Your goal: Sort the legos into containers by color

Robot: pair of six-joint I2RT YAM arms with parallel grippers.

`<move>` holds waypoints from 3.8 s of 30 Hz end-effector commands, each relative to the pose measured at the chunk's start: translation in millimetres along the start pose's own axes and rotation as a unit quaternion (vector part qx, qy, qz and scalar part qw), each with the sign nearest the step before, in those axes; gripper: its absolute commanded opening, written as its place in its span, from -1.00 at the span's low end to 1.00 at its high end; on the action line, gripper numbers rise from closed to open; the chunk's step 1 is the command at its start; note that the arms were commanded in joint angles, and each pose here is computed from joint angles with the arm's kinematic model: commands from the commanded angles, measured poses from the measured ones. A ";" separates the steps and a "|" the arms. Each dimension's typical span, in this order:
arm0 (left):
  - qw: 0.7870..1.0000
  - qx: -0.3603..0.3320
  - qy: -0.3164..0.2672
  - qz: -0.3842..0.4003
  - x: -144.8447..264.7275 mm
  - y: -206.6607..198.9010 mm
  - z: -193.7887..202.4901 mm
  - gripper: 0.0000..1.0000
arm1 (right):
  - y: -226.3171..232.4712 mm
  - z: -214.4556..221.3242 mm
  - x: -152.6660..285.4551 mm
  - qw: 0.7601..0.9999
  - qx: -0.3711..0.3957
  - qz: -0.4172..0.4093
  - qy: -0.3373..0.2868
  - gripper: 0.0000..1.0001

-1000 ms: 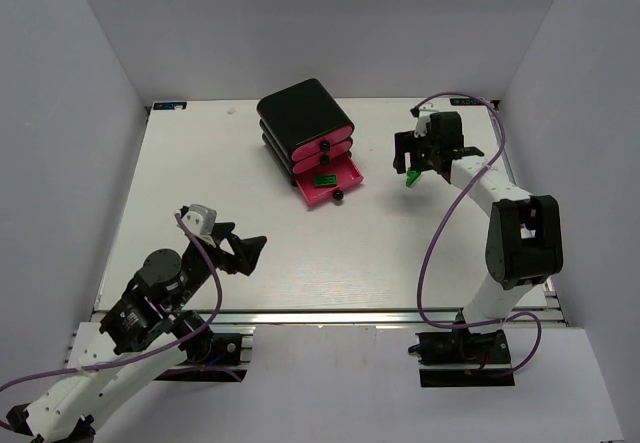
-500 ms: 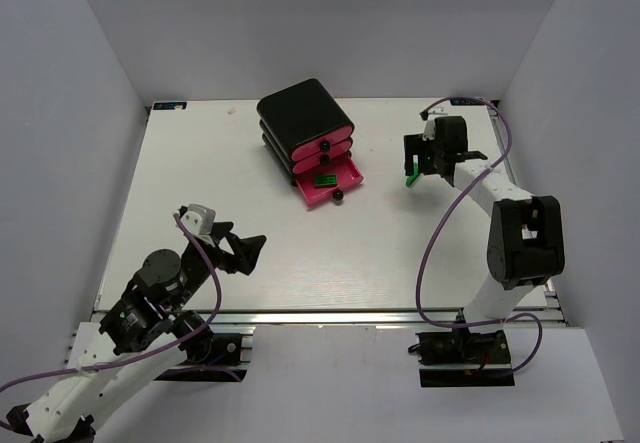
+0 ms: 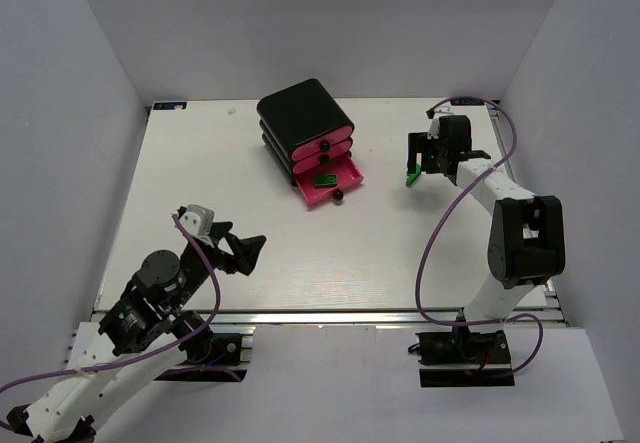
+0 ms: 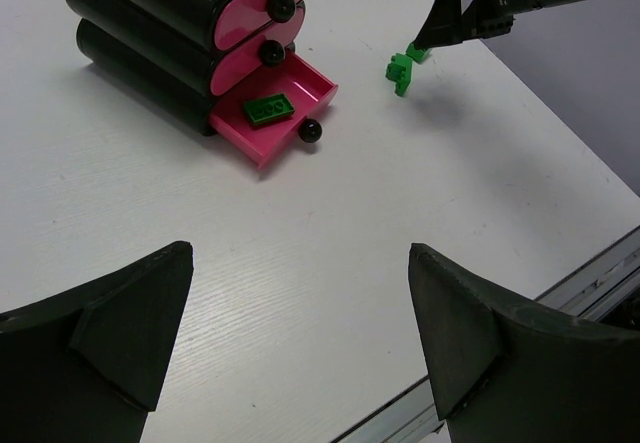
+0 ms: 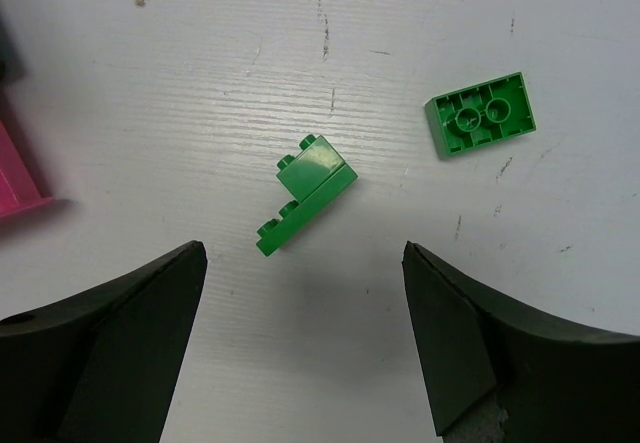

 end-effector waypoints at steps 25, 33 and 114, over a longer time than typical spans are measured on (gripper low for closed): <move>1.000 0.000 -0.008 0.010 2.3 -2.4 -0.7 0.96 | -5.7 -4.0 -17.5 0.999 -0.036 0.018 0.029 0.69; 1.000 0.000 0.005 0.006 -0.2 -2.0 3.4 0.96 | -0.6 -2.9 -21.1 0.998 -0.062 0.007 0.030 0.68; 1.000 -0.001 -0.006 0.014 1.4 -3.9 0.2 0.96 | -5.9 10.9 -31.1 0.987 -0.139 0.056 0.051 0.62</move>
Point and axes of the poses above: each gripper's point midway between its finger pads, its own x axis back along the fingers, its own y axis along the line the jaws close on, z = x × y, the point moved 2 cm from there along x, back along the fingers, and after that the axes turned 10 degrees about -x, right-handed, at the moved point
